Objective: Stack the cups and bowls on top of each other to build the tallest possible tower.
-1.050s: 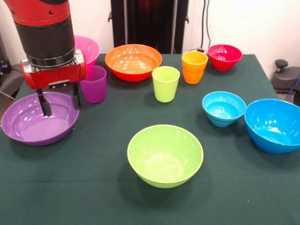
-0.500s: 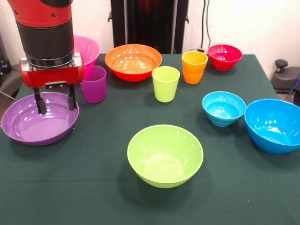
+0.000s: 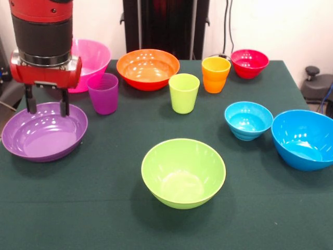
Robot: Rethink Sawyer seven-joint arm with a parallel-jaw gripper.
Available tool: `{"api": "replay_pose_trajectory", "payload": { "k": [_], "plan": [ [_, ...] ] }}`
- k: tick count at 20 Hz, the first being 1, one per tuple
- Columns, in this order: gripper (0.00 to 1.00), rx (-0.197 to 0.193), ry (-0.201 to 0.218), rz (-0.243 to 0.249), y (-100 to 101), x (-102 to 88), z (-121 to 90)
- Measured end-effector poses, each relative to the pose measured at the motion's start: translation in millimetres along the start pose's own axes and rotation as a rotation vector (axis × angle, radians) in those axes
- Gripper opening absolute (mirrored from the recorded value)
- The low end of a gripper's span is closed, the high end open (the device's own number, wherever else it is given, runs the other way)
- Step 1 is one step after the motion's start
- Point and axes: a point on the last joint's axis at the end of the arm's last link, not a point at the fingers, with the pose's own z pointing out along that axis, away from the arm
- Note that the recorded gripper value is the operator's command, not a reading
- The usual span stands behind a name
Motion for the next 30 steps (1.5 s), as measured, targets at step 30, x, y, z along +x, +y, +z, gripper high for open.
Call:
{"api": "replay_pose_trajectory", "payload": {
  "k": [30],
  "plan": [
    [1.00,0.056,0.028,0.155,-15.0,40.9,6.7]
  ]
}}
